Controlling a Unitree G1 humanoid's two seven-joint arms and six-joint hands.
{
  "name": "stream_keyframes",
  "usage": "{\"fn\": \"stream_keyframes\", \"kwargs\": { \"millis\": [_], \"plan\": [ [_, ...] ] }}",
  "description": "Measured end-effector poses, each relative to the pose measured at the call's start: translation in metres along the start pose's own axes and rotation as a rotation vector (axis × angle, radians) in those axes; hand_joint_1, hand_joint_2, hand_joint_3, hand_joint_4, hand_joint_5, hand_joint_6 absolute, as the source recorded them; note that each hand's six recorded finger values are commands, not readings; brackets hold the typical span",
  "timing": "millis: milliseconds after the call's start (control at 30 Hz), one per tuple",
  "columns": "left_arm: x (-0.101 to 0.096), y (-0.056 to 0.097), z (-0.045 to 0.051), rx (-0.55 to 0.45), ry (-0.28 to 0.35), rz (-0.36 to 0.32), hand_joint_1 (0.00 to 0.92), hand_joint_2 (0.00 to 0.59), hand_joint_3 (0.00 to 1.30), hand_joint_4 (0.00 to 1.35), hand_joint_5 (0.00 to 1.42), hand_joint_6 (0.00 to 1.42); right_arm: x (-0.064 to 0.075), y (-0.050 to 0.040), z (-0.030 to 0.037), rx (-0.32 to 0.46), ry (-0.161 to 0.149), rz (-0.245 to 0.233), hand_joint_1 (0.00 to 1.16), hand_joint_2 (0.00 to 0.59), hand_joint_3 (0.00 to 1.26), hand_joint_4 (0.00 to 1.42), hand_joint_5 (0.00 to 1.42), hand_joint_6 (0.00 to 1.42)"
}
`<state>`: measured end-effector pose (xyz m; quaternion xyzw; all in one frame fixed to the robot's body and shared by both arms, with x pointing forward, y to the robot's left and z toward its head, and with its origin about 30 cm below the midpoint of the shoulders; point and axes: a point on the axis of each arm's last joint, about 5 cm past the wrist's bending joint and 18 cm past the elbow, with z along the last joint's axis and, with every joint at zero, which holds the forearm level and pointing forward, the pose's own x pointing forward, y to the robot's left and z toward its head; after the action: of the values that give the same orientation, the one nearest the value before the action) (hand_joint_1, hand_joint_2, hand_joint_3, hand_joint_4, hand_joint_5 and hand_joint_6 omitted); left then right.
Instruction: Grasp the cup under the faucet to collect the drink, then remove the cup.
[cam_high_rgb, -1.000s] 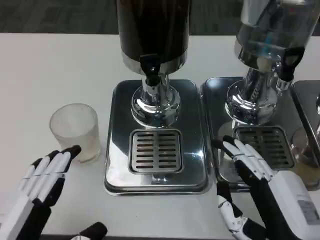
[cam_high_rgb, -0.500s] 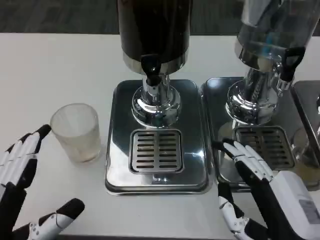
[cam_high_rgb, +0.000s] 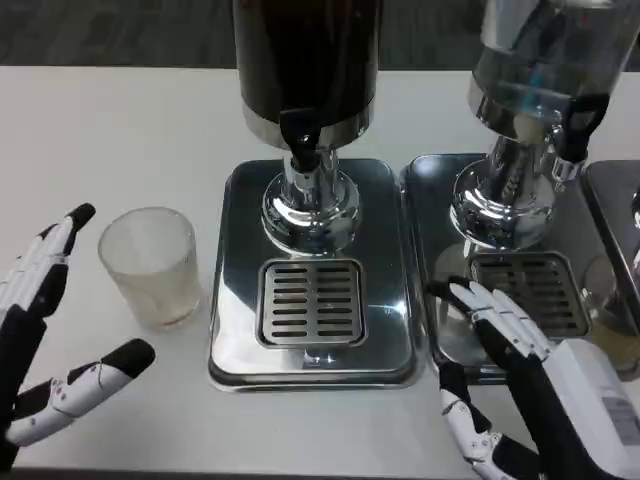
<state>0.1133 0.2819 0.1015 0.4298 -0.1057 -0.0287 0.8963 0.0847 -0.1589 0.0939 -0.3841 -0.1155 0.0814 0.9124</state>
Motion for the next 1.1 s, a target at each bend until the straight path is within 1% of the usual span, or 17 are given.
{"fn": "stream_keyframes", "kwargs": {
  "millis": [67,200,300,333,400,567,700,833,1000,1100],
  "plan": [
    [0.007,0.001,-0.004,-0.006,0.005,0.004,0.0,0.04,0.0,0.0,0.0,0.02,0.001,0.0007,0.0008,0.004,-0.004,-0.001,0.51,0.551,0.18,0.12,0.09,0.25],
    [0.018,0.003,-0.0086,-0.018,0.013,0.006,0.0,0.037,0.0,0.0,0.0,0.02,0.002,0.0017,0.0017,0.011,-0.006,-0.006,0.51,0.551,0.19,0.12,0.1,0.26],
    [0.027,0.003,-0.0149,-0.027,0.04,-0.007,0.0,0.037,0.0,0.0,0.0,0.02,0.002,0.003,0.0027,0.016,-0.007,-0.007,0.52,0.551,0.19,0.12,0.1,0.26],
    [0.029,0.003,-0.016,-0.03,0.044,-0.008,0.0,0.036,0.0,0.0,0.0,0.02,0.002,0.0034,0.0029,0.018,-0.007,-0.008,0.52,0.568,0.19,0.13,0.1,0.26],
    [0.035,0.004,-0.0182,-0.037,0.048,-0.017,0.0,0.036,0.0,0.0,0.0,0.02,0.003,0.0044,0.0036,0.025,-0.006,-0.012,0.52,0.583,0.19,0.13,0.1,0.27],
    [0.048,0.002,-0.0237,-0.065,0.075,-0.058,0.0,0.035,0.0,0.0,0.0,0.02,0.003,0.0059,0.0043,0.031,-0.004,-0.01,0.52,0.584,0.19,0.13,0.1,0.27],
    [0.056,0.004,-0.0263,-0.062,0.08,-0.067,0.0,0.034,0.0,0.0,0.0,0.02,0.002,0.0064,0.0047,0.034,-0.003,-0.011,0.52,0.583,0.19,0.13,0.1,0.27],
    [0.062,0.001,-0.0301,-0.069,0.095,-0.081,0.0,0.033,0.0,0.0,0.0,0.02,0.003,0.0078,0.006,0.041,-0.003,-0.011,0.52,0.583,0.19,0.13,0.1,0.27],
    [0.065,0.003,-0.037,-0.071,0.124,-0.084,0.0,0.032,0.0,0.0,0.0,0.02,0.004,0.0123,0.0097,0.053,-0.002,-0.013,0.52,0.579,0.19,0.13,0.1,0.27],
    [0.069,0.002,-0.0398,-0.077,0.132,-0.084,0.0,0.031,0.0,0.0,0.0,0.02,0.004,0.0151,0.0122,0.052,-0.01,-0.004,0.52,0.577,0.19,0.13,0.1,0.27]
  ]
}}
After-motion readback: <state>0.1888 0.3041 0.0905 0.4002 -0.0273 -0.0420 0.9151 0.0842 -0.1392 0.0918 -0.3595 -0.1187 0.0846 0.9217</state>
